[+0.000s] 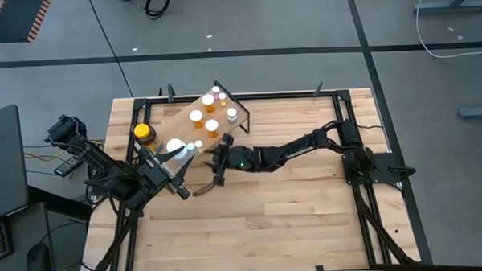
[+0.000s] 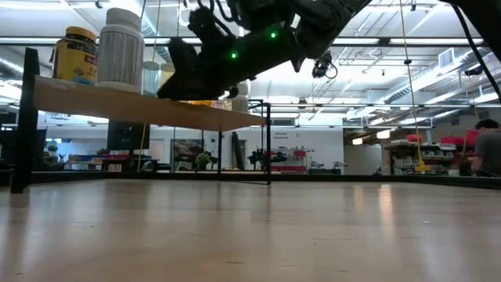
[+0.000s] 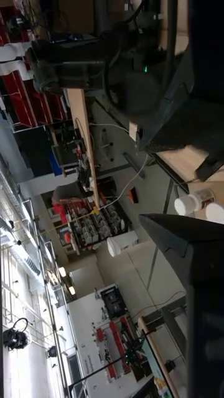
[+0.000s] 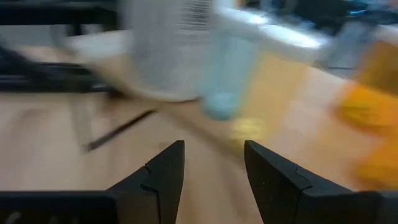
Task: Pick and place medicine bottles onto shelf by color
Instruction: Return to Home Position
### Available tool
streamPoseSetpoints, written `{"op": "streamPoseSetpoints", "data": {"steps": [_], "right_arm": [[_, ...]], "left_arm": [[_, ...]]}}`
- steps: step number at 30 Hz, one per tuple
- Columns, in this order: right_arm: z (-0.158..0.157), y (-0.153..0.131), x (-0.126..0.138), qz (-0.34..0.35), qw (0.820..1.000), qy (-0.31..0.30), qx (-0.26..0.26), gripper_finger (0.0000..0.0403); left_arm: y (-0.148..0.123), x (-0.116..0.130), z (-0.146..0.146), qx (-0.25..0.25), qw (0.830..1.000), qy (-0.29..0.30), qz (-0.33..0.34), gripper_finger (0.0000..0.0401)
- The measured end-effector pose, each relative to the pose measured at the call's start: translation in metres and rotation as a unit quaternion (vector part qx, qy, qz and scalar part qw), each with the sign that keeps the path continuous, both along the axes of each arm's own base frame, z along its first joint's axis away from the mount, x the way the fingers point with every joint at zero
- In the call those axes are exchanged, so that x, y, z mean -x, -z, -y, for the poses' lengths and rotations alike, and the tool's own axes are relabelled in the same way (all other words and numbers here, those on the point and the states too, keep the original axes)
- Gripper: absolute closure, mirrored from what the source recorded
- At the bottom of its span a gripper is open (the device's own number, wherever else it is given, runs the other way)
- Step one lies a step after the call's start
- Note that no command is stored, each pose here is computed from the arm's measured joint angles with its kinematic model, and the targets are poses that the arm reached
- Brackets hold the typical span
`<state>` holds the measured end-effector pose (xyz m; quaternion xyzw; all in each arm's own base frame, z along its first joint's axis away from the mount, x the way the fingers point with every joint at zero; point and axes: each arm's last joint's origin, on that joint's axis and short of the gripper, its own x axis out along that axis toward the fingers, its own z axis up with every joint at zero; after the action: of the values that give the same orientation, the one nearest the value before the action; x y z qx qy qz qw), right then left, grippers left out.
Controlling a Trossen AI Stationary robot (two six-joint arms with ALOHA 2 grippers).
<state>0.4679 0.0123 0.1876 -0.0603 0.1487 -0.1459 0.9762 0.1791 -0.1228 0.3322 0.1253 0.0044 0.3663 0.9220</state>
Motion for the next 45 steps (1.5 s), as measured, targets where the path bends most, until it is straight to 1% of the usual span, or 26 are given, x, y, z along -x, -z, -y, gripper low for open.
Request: {"op": "streamPoseSetpoints", "data": {"steps": [4, 6, 8, 13, 18, 23, 29, 34, 37, 40, 43, 45], "right_arm": [[-0.021, 0.003, 0.0, -0.004, 0.998, -0.061, -0.014, 0.0225], [-0.028, 0.002, 0.001, 0.002, 0.998, -0.069, -0.011, 0.022], [-0.032, 0.002, 0.001, 0.0, 0.998, -0.064, -0.001, 0.0211], [-0.034, 0.002, 0.001, 0.001, 0.998, -0.063, 0.0, 0.0184], [-0.036, -0.001, 0.0, 0.015, 0.995, -0.098, -0.015, 0.0171], [-0.042, -0.008, -0.001, 0.056, 0.988, -0.141, -0.026, 0.0172], [-0.043, -0.007, -0.003, 0.07, 0.985, -0.156, -0.035, 0.0173], [-0.048, 0.001, -0.008, 0.102, 0.979, -0.171, -0.037, 0.0173], [-0.048, 0.004, -0.008, 0.096, 0.982, -0.16, -0.027, 0.0173], [-0.046, 0.004, -0.009, 0.108, 0.985, -0.136, -0.015, 0.0173], [-0.045, 0.005, -0.011, 0.129, 0.982, -0.136, -0.006, 0.0173], [-0.046, 0.008, -0.012, 0.126, 0.982, -0.138, -0.006, 0.0173]], "left_arm": [[0.0, 0.0, 0.0, 0.0, 1.0, 0.0, 0.0, 0.0222], [0.0, 0.0, 0.0, 0.0, 1.0, 0.0, 0.0, 0.0222], [0.0, 0.0, 0.0, 0.0, 1.0, 0.0, 0.0, 0.0223], [0.0, 0.0, 0.0, 0.0, 1.0, 0.0, 0.0, 0.0224], [0.0, 0.0, 0.0, 0.0, 1.0, 0.0, 0.0, 0.0223], [0.0, 0.0, 0.0, 0.0, 1.0, 0.0, 0.001, 0.0223], [0.0, 0.0, 0.0, 0.001, 1.0, 0.0, 0.001, 0.0221], [0.0, 0.0, 0.0, 0.0, 1.0, 0.0, 0.001, 0.0224], [0.0, 0.0, 0.0, 0.001, 1.0, 0.001, 0.002, 0.0223], [0.0, 0.0, 0.0, 0.001, 1.0, 0.0, 0.002, 0.0223], [0.0, 0.0, 0.0, 0.001, 1.0, 0.0, 0.001, 0.0225], [0.0, 0.0, 0.0, 0.001, 1.0, 0.0, 0.001, 0.0223]]}}
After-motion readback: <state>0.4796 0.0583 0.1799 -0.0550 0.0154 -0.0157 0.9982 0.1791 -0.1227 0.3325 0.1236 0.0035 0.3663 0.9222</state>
